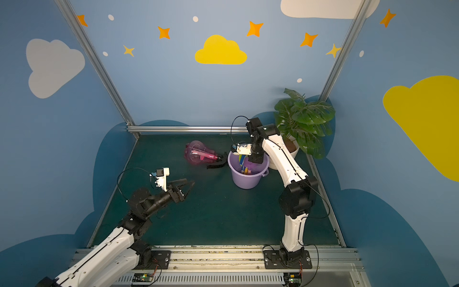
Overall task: Organize the gardening tools
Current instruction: Place the gardening tool in the container.
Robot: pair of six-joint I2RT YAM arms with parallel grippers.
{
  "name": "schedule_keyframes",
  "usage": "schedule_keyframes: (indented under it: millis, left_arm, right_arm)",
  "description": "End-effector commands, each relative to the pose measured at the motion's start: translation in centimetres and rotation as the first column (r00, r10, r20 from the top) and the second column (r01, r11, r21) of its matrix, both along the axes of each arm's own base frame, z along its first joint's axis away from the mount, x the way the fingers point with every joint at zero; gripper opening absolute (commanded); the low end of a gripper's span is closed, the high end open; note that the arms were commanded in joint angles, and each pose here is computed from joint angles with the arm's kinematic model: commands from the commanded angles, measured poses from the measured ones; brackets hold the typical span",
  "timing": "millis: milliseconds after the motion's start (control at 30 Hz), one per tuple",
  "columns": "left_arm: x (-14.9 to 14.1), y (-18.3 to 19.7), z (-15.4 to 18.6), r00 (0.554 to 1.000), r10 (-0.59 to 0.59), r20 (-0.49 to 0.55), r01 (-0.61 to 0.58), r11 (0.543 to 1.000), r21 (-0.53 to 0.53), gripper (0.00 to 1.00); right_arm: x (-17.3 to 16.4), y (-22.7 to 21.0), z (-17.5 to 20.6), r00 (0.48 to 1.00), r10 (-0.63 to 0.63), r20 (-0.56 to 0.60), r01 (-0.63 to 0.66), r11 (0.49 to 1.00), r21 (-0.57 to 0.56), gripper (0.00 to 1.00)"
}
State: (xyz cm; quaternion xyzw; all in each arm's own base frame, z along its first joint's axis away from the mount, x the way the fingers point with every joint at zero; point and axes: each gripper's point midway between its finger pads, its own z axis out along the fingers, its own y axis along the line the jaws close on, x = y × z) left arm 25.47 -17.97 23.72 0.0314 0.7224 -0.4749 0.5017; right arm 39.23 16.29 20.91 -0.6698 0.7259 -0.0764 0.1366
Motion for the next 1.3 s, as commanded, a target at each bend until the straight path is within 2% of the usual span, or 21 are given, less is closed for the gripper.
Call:
schedule_keyframes:
  millis: [0, 167, 200, 233, 267, 500, 667, 767, 900, 967, 1067, 1167, 1267]
  left_arm:
    - [0.0, 0.3, -0.7, 1.000, 0.014, -0.002, -0.014, 1.000, 0.026, 0.95]
    - [0.2, 0.3, -1.1, 1.000, 0.022, -0.011, -0.022, 0.999, 0.040, 0.95]
    - [0.3, 0.3, -1.1, 1.000, 0.023, -0.012, -0.023, 0.999, 0.042, 0.95]
    - [0.3, 0.3, -1.2, 1.000, 0.021, -0.015, -0.021, 0.999, 0.045, 0.95]
    - [0.4, 0.3, -1.3, 1.000, 0.023, -0.016, -0.022, 0.999, 0.047, 0.95]
    - [1.4, 0.6, -2.0, 0.998, 0.057, -0.016, -0.055, 0.992, 0.112, 0.93]
    - [2.6, 0.3, -2.3, 0.998, 0.060, -0.022, -0.055, 0.981, 0.188, 0.93]
    - [3.6, -0.1, -2.4, 0.998, 0.053, -0.035, -0.043, 0.970, 0.241, 0.93]
    - [4.6, -0.6, -2.8, 0.997, 0.036, -0.065, -0.014, 0.949, 0.314, 0.93]
    - [5.3, -0.4, -3.2, 0.995, 0.063, -0.073, -0.033, 0.934, 0.357, 0.93]
    - [5.9, -0.5, -3.9, 0.994, 0.061, -0.087, -0.020, 0.910, 0.415, 0.93]
    - [6.4, -0.9, -3.9, 0.997, 0.039, -0.070, -0.001, 0.883, 0.469, 0.93]
    - [6.8, -1.4, -4.0, 0.999, 0.005, -0.044, 0.019, 0.848, 0.529, 0.93]
  right_arm:
    - [0.8, -0.1, 0.2, 0.999, -0.007, 0.048, 0.008, 1.000, -0.024, 0.19]
    - [0.8, -0.2, 1.6, 0.996, -0.030, 0.088, 0.031, 0.999, -0.016, 0.47]
    - [0.8, -0.3, 2.1, 0.994, -0.036, 0.103, 0.038, 0.999, -0.016, 0.58]
    - [0.9, -0.3, 2.6, 0.992, -0.045, 0.118, 0.046, 0.999, -0.008, 0.93]
    - [0.9, -0.3, 3.2, 0.989, -0.057, 0.134, 0.057, 0.998, 0.004, 0.98]
    - [-0.5, 1.2, 6.6, 0.974, -0.118, 0.194, 0.098, 0.989, 0.112, 0.98]
    - [-1.2, 2.0, 9.0, 0.943, -0.254, 0.217, 0.202, 0.950, 0.236, 0.98]
    - [-0.9, 2.3, 10.5, 0.882, -0.432, 0.190, 0.336, 0.858, 0.389, 0.98]
    - [-1.6, 3.0, 10.5, 0.819, -0.569, 0.077, 0.457, 0.726, 0.513, 0.98]
    - [-2.4, 3.4, 9.5, 0.792, -0.610, -0.002, 0.514, 0.666, 0.541, 0.98]
    - [-3.8, 4.0, 8.7, 0.777, -0.624, -0.078, 0.551, 0.616, 0.563, 0.98]
    - [-4.8, 3.6, 8.3, 0.721, -0.679, -0.139, 0.610, 0.527, 0.591, 0.98]
    - [-6.4, 3.4, 8.0, 0.709, -0.678, -0.192, 0.623, 0.476, 0.621, 0.98]
